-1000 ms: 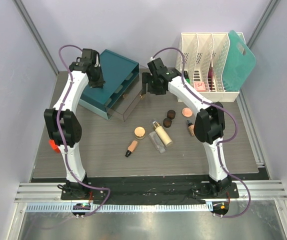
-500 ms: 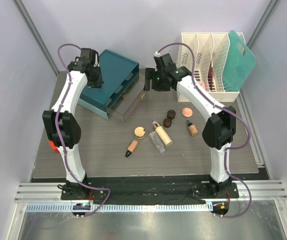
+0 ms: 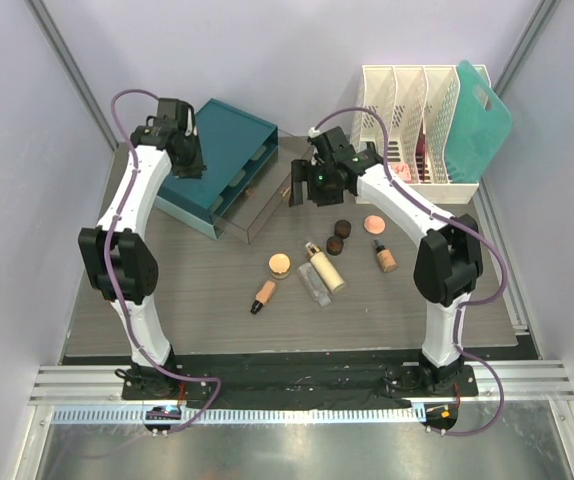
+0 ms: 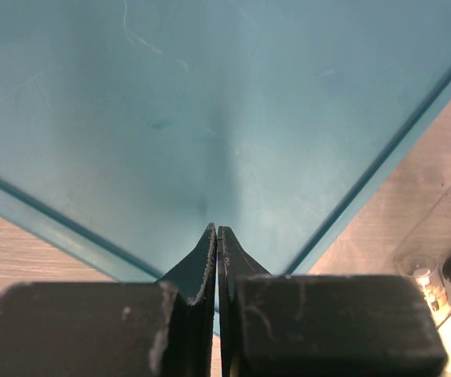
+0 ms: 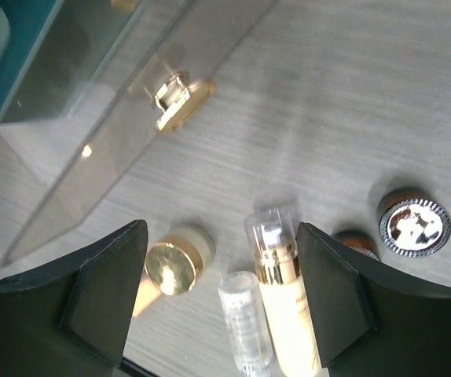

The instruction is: Organize the makeup

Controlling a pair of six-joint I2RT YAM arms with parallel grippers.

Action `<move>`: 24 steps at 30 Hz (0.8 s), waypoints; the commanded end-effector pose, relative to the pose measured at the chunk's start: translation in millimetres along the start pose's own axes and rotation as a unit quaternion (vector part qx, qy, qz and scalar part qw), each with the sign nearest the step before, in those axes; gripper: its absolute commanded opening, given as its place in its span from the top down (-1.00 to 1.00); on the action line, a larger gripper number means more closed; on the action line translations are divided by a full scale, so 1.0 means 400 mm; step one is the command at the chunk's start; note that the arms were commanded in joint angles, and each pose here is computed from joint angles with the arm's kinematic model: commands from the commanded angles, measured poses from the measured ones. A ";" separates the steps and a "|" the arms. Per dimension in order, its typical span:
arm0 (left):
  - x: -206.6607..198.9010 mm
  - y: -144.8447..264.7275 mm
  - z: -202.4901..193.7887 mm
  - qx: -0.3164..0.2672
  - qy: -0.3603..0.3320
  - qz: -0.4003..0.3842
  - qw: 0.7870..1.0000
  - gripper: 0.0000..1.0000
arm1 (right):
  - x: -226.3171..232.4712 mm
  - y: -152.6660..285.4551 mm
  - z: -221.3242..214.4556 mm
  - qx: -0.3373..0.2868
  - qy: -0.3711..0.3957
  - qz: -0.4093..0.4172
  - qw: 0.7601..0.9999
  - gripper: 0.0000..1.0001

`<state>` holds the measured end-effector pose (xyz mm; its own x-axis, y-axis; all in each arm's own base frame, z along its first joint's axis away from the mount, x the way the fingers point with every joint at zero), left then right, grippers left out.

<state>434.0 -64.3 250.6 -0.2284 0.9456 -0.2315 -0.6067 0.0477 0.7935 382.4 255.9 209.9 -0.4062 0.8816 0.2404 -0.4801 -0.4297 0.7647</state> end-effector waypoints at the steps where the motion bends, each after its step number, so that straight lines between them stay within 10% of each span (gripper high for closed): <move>1: -0.005 0.060 0.010 -0.024 -0.009 -0.022 0.999 1.00 | 0.019 0.052 -0.022 -0.004 -0.004 0.027 1.000 -0.62; 24: 0.019 0.021 -0.043 0.013 -0.015 -0.008 1.000 1.00 | -0.016 -0.091 -0.260 0.142 0.074 -0.065 0.985 -0.33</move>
<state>418.9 -62.5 233.2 -0.2209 0.9522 -0.2109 -0.5626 0.0522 0.8251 317.2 254.9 132.6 -0.4919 0.8610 0.1295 -0.2953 -0.3049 0.9054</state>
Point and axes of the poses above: each gripper's point midway between its finger pads, its own y axis back along the fingers, its own x axis along the line the jaws close on, z = x × y, the point moved 6 cm from there along y, back along the fingers, and after that the axes turned 10 degrees about y, right-handed, at the moved point
